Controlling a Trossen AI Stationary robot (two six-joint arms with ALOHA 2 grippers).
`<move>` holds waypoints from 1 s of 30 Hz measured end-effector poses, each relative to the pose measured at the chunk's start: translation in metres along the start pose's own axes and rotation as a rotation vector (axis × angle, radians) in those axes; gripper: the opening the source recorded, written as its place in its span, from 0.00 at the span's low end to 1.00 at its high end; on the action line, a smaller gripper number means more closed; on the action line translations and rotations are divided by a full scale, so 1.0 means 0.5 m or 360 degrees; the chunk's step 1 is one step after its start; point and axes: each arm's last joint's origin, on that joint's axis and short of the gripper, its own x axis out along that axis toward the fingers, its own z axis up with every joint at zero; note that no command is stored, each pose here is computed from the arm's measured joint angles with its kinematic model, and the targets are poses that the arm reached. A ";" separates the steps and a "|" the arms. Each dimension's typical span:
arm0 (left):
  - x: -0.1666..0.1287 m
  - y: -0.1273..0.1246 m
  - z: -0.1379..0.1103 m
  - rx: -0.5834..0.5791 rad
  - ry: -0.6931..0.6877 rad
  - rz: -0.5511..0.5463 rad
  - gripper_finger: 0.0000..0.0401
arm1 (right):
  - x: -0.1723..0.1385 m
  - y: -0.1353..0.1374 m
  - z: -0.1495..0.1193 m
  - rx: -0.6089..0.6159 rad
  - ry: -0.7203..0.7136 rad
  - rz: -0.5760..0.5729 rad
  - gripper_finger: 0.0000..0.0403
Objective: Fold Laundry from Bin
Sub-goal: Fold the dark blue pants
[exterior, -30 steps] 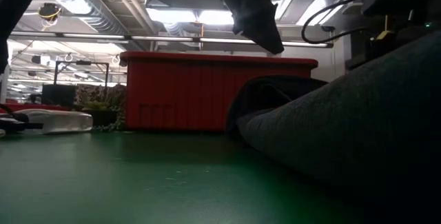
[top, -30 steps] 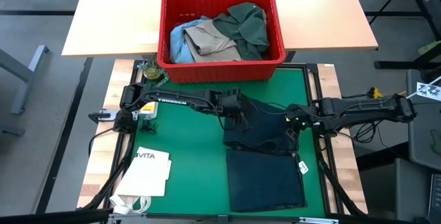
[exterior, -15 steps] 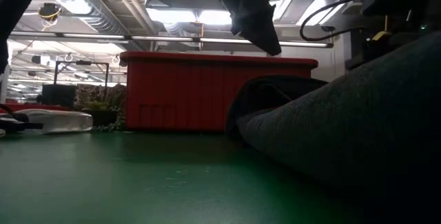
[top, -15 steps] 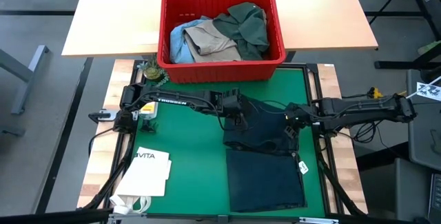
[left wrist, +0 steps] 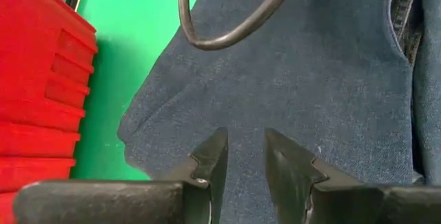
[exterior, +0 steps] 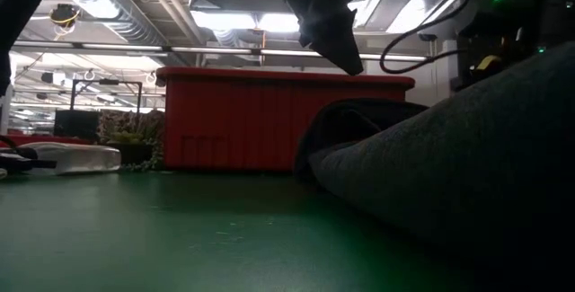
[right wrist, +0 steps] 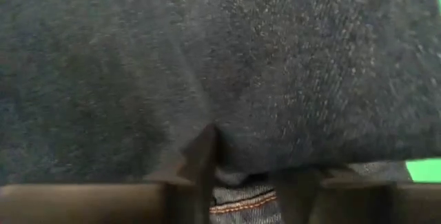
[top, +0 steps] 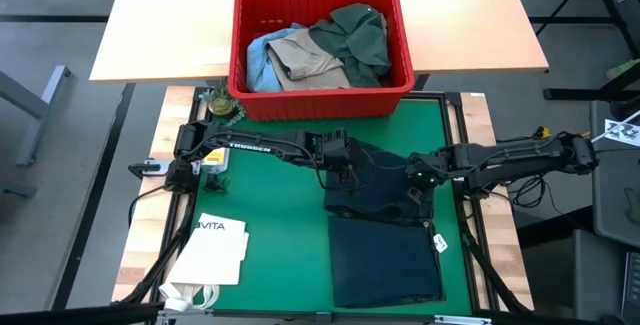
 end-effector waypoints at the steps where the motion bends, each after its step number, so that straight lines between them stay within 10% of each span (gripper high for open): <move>1: 0.000 0.000 0.000 0.0000 0.0000 0.0000 0.22 | -0.001 0.000 0.000 -0.0015 0.0001 0.0013 0.22; 6: 0.000 0.000 0.000 -0.0001 0.0000 0.0000 0.22 | -0.011 0.000 -0.003 -0.0062 -0.0030 0.0083 0.03; 30: 0.000 0.000 0.009 -0.0029 -0.0074 0.0002 0.22 | -0.067 -0.016 -0.021 -0.0052 -0.0350 0.0184 0.09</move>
